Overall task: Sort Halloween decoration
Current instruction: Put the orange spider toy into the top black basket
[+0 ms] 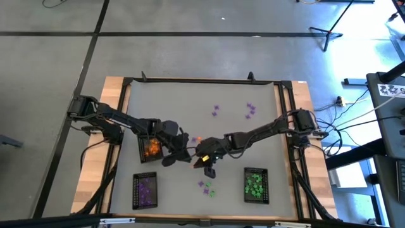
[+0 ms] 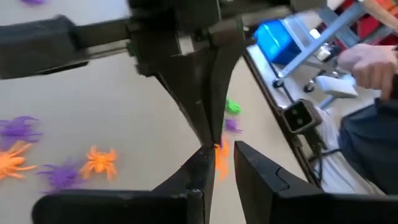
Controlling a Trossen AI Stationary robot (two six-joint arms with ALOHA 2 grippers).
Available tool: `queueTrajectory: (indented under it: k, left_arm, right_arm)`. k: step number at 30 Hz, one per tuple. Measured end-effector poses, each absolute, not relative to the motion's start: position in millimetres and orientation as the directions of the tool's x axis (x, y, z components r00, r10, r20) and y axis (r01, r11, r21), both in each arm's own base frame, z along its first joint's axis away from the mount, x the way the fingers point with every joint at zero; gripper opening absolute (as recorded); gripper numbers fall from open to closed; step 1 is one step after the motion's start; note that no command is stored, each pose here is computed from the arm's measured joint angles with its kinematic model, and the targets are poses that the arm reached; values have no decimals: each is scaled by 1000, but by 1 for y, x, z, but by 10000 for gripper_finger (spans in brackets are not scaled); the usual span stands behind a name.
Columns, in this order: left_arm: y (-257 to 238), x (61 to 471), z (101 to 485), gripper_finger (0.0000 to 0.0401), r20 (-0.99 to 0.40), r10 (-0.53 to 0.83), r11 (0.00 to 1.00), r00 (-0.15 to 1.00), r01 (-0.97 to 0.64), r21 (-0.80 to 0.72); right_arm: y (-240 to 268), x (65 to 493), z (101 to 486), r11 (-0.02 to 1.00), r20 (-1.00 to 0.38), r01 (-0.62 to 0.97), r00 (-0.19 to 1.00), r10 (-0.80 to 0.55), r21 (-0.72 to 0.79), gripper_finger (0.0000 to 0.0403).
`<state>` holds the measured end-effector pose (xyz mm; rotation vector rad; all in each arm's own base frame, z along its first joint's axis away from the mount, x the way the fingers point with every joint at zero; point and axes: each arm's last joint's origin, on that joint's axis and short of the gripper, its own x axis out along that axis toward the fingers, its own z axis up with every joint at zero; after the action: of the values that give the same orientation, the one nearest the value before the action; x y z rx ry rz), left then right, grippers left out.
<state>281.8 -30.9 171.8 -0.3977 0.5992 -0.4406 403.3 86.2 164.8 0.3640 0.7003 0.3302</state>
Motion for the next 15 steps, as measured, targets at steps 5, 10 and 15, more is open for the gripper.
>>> queueTrajectory:
  k: [5, 10, 15]
  left_arm:
    - [-31, 282, 172, 56, -446, -511, 829, 735, 285, -481]
    - [-29, 282, 171, 56, -463, -453, 861, 762, 238, -450]
    - [-29, 286, 176, 56, -446, -374, 901, 813, 206, -381]
  right_arm:
    - [72, 401, 160, 829, -456, -253, 737, 499, 499, 0]
    - [61, 382, 139, 767, -348, -271, 769, 536, 581, 0]
    - [48, 357, 130, 684, -163, -306, 832, 530, 662, 0]
